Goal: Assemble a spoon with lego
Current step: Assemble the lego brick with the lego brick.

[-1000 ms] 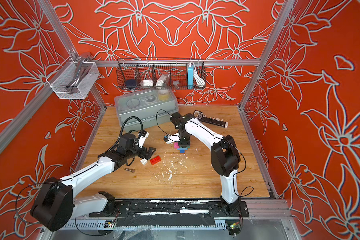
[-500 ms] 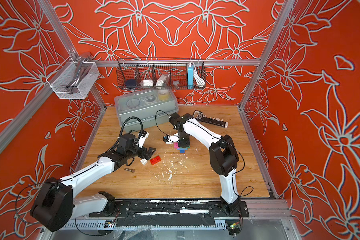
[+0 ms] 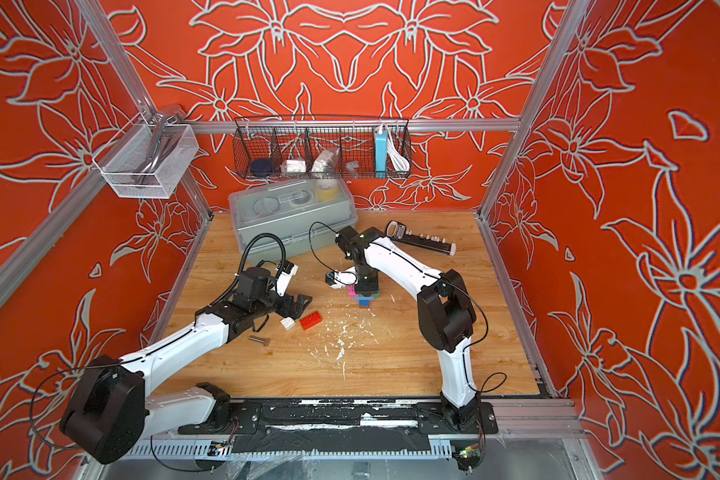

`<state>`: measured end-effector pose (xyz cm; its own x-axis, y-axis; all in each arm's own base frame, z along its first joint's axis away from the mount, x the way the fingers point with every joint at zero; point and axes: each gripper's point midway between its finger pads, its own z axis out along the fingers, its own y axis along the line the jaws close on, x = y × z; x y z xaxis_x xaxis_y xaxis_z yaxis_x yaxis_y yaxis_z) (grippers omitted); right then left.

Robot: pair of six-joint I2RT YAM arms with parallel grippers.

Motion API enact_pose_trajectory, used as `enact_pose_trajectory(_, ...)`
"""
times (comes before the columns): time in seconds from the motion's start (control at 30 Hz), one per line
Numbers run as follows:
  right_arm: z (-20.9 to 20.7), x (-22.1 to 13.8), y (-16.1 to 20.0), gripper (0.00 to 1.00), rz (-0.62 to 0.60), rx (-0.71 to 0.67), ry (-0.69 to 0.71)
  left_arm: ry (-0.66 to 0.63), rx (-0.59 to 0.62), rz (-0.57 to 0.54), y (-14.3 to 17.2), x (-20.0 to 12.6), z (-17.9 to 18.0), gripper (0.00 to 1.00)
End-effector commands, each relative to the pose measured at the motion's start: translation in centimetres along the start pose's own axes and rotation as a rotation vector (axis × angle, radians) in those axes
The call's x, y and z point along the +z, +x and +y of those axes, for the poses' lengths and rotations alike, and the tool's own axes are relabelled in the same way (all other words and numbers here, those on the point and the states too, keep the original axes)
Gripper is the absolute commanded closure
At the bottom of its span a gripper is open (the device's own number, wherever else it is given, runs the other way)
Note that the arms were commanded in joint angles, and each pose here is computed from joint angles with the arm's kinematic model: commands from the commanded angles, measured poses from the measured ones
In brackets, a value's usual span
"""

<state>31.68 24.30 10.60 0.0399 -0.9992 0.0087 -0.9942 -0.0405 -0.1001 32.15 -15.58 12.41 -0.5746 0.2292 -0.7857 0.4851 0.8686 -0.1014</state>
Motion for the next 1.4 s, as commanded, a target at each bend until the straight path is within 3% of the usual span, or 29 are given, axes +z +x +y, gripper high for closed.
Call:
enact_pose_trajectory(0.0,2.1,2.3,-0.3,0.76,0.019,-0.002,-0.088,-0.002,0.023,-0.016,-0.2,-0.3,-0.2,0.02)
enact_pose_trajectory(0.33,1.6,1.5,-0.2,0.57,0.011,0.006,-0.048,-0.002,0.026,-0.014,-0.1,-0.3,-0.2,0.02)
enact_pose_trajectory(0.7,0.7,0.4,0.1,0.43,0.004,0.012,0.025,-0.005,0.027,-0.012,-0.2,-0.3,-0.2,0.02)
enact_pose_trajectory(1.03,-0.7,-0.7,0.3,0.34,-0.011,0.038,0.091,-0.011,0.029,-0.008,0.0,-0.4,-0.2,0.02)
enact_pose_trajectory(1.37,-1.6,-4.4,0.9,0.27,-0.087,0.075,0.205,-0.052,0.027,-0.016,-0.5,-1.1,0.3,0.02)
